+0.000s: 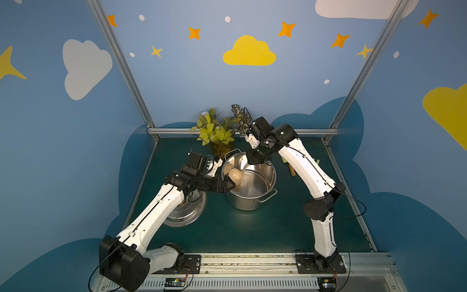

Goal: Stir the soup with a spoon
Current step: Stir the soup in the pan with a stick.

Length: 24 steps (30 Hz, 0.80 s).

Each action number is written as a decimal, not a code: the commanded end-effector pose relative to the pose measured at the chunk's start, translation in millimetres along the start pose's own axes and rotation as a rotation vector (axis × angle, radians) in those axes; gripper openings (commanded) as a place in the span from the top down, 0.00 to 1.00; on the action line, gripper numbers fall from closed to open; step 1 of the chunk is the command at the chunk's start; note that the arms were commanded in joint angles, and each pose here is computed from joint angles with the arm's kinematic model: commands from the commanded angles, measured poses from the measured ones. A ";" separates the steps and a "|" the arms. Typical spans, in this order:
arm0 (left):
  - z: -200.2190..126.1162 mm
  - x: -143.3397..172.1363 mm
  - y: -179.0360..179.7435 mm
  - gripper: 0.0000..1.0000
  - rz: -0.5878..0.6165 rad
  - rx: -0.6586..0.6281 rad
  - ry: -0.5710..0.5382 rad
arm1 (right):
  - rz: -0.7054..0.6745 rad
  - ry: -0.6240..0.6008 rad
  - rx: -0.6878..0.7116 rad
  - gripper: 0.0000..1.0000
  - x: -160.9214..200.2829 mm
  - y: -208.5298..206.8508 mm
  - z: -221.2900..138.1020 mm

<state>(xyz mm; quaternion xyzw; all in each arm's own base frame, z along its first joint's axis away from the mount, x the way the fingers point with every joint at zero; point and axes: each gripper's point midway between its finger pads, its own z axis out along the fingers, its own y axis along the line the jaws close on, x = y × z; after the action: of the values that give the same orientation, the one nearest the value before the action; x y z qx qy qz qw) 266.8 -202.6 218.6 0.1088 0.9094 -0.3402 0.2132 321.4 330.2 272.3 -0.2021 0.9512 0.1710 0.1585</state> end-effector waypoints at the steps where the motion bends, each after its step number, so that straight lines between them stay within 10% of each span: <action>1: -1.2 1.9 -1.4 0.00 0.008 0.005 -0.005 | -0.022 -0.001 -0.041 1.00 7.1 17.0 -12.5; 14: -2.9 1.2 -2.9 0.00 0.010 0.006 -0.010 | -0.058 0.147 0.132 1.00 80.0 -16.0 -45.0; 24: -3.0 1.4 -3.3 0.00 0.015 0.006 -0.008 | 0.049 0.094 0.247 1.00 60.5 -71.5 -49.1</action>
<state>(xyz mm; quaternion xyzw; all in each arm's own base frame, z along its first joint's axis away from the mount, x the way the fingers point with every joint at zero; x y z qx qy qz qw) 266.4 -203.1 218.8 0.1084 0.9094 -0.3407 0.2127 278.9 235.3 274.5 -0.1721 0.9758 0.0594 0.1209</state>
